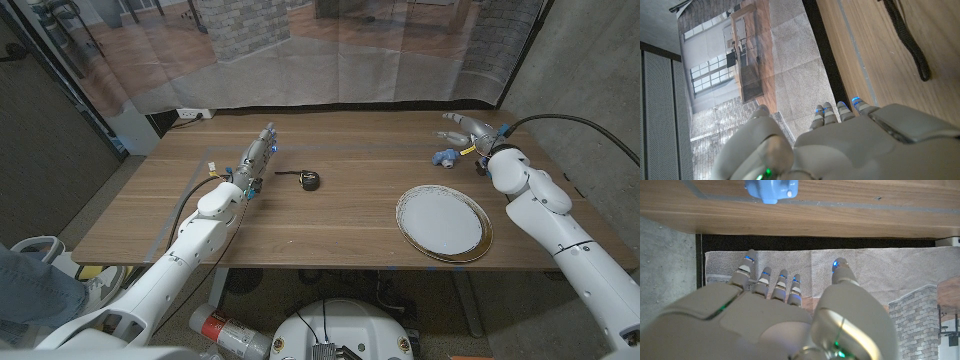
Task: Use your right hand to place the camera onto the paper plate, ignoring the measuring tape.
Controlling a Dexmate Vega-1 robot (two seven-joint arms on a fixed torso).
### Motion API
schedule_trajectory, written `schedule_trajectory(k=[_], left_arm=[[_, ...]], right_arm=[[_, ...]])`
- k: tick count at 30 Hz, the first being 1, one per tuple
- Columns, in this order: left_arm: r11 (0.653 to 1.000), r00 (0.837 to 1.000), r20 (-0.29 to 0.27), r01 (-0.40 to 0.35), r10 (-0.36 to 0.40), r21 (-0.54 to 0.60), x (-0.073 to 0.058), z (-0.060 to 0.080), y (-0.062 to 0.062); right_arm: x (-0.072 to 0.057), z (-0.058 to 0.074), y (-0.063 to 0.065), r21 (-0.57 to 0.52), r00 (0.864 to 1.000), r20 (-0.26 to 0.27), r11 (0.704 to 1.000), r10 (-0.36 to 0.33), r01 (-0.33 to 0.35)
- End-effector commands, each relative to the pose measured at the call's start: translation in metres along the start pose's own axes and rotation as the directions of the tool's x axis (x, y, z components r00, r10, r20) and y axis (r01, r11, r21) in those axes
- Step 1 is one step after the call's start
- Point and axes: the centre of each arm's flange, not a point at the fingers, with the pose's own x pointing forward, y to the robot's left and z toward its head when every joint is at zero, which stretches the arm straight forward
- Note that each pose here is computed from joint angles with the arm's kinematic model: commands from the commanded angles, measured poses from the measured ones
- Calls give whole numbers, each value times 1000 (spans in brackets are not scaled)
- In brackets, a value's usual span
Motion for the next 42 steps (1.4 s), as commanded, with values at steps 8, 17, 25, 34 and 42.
schedule_trajectory(k=[8, 17, 25, 34, 42], left_arm=[[1000, 1000, 7, -14, 14, -1, -5, 2, 4], [1000, 1000, 5, -12, 12, -2, -5, 2, 4], [1000, 1000, 2, -9, 9, -2, -4, 1, 5], [1000, 1000, 0, -5, 5, 5, -3, 3, 4], [1000, 1000, -4, -5, 5, 7, -3, 2, 5]], right_arm=[[8, 9, -2, -104, 997, -34, 992, 74, -77], [9, 11, -5, -133, 993, -48, 984, 111, -116], [9, 11, -3, -152, 985, -78, 975, 154, -165], [11, 9, -3, -169, 981, -95, 968, 172, -186], [12, 5, -1, -180, 975, -118, 962, 187, -206]])
